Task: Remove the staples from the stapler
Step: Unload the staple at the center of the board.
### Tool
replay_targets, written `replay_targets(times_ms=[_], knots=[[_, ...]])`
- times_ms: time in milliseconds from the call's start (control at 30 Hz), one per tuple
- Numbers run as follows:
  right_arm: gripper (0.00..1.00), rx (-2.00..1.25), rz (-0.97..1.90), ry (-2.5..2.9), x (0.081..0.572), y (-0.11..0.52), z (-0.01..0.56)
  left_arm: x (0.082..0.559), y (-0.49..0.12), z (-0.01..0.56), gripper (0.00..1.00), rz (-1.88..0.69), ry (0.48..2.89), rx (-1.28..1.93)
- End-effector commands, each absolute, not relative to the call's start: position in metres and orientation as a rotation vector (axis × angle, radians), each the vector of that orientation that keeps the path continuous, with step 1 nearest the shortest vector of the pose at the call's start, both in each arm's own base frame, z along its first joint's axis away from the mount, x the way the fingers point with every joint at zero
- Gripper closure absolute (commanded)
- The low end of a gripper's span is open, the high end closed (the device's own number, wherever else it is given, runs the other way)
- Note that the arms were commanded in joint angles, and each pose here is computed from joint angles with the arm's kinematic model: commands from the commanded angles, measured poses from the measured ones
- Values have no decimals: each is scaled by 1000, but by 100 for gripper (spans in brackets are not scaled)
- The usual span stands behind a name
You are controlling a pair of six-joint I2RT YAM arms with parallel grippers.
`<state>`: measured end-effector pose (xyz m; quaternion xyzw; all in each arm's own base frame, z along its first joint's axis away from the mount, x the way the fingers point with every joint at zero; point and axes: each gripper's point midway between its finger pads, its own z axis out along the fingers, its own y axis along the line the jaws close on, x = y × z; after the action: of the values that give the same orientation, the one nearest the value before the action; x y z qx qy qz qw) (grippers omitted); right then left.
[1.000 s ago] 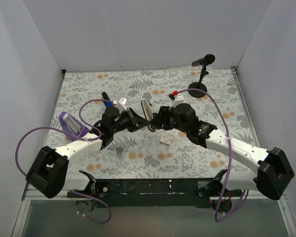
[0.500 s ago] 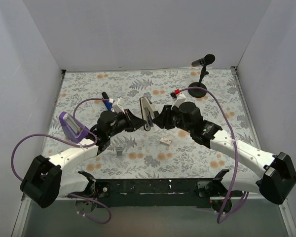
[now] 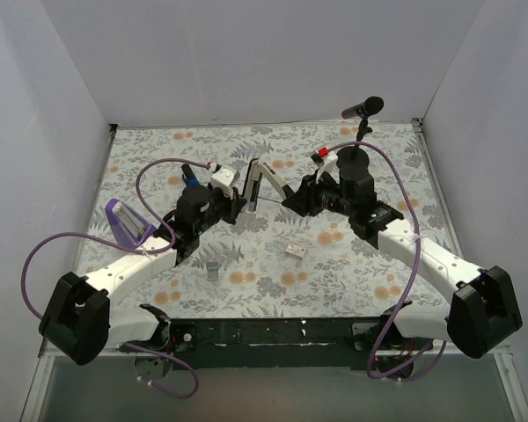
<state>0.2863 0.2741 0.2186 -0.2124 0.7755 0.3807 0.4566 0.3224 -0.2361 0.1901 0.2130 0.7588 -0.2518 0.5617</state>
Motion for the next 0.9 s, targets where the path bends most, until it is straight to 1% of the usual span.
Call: replay_targets(times_ms=[0,133,233,333,433,567,633,733,867], knots=[[97,-452,596,1881,357,221,208,332,-209,197,100,-316,1624,683],[97,-444,633,1892,376,208,194,324,-202,184,100,-259,1599,760],[97,-493,687,1911,377,202,174,321,-197,181,100,-206,1579,821],[98,-509,667,1875,379,197,169,324,-188,173,100,-125,1596,872],[98,-538,703,1836,378,198,176,324,-182,165,100,-56,1590,933],[99,-583,765,1768,377,206,190,324,-180,158,100,-27,1587,980],[98,-616,749,1735,382,207,195,323,-181,155,100,-23,1582,1005],[98,-661,697,1741,393,200,188,320,-181,153,100,7,1560,1056],[99,-782,740,1657,402,203,191,314,-186,146,100,37,1540,1147]])
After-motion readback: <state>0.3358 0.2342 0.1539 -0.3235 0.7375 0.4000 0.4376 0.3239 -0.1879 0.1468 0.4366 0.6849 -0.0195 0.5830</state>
